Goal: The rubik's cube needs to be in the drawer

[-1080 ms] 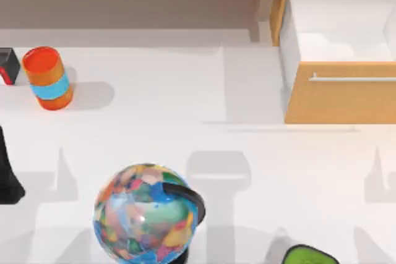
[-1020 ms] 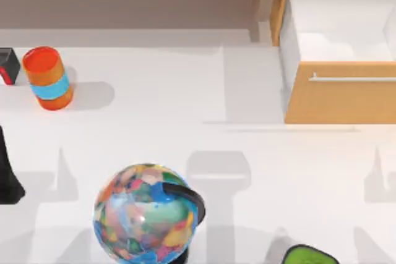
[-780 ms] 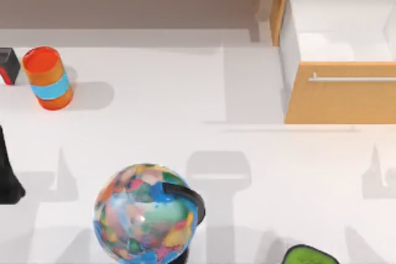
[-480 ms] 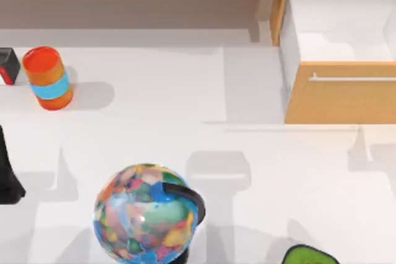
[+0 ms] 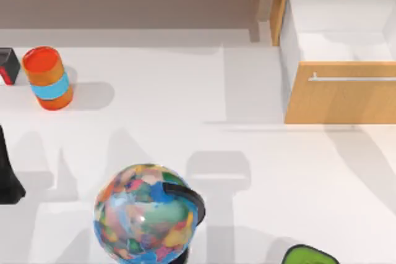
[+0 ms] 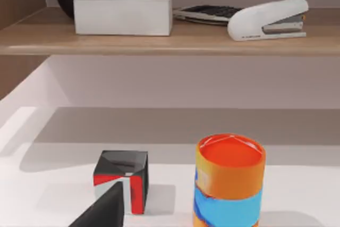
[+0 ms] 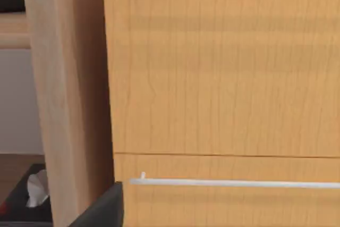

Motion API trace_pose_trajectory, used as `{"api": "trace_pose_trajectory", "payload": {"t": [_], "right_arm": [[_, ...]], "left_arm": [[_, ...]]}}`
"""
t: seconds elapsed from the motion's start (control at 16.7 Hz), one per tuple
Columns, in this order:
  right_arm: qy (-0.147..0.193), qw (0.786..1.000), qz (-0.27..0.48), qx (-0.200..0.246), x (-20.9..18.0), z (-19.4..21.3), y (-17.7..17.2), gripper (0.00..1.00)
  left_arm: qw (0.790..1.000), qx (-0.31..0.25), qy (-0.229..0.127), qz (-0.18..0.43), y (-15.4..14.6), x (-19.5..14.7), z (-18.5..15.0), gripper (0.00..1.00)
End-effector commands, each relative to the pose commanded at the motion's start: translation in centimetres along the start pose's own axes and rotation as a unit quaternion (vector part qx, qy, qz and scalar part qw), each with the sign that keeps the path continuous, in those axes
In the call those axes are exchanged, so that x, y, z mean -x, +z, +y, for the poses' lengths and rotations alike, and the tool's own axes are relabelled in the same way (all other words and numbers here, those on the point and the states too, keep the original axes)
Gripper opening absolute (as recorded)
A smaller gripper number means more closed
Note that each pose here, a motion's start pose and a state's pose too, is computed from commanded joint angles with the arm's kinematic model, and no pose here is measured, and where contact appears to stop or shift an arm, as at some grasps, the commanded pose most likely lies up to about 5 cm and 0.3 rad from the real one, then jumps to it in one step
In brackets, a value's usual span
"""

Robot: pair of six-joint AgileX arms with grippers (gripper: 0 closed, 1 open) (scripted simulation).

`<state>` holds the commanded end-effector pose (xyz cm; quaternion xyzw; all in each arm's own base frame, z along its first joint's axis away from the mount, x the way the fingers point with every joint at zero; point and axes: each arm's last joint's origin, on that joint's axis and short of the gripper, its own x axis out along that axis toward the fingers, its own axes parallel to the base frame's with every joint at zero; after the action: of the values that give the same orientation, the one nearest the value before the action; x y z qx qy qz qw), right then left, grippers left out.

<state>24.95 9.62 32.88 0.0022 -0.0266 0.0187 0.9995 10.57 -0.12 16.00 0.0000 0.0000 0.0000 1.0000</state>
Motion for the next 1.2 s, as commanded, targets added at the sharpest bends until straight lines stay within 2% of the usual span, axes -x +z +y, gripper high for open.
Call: {"api": "trace_pose_trajectory", "payload": {"t": [0.12,0.3,0.48,0.66,0.9,1.2], "right_arm": [[0.001,1.0,-0.001,-0.003,-4.2,4.1,0.1,1.0],[0.001,1.0,0.003,-0.005,-9.5,11.3,-2.3,1.0],[-0.003,1.0,0.01,-0.005,-12.8,18.5,-6.9,1.0],[-0.011,1.0,0.018,-0.002,-14.2,24.1,-12.3,1.0],[-0.021,0.999,0.025,0.001,-14.4,28.2,-17.7,1.0],[-0.024,0.999,0.027,0.002,-14.4,29.1,-18.8,1.0]], "left_arm": [[1.0,0.0,0.0,0.0,0.0,0.0,0.0,1.0],[1.0,0.0,0.0,0.0,0.0,0.0,0.0,1.0],[1.0,0.0,0.0,0.0,0.0,0.0,0.0,1.0],[1.0,0.0,0.0,0.0,0.0,0.0,0.0,1.0],[1.0,0.0,0.0,0.0,0.0,0.0,0.0,1.0],[1.0,0.0,0.0,0.0,0.0,0.0,0.0,1.0]]}}
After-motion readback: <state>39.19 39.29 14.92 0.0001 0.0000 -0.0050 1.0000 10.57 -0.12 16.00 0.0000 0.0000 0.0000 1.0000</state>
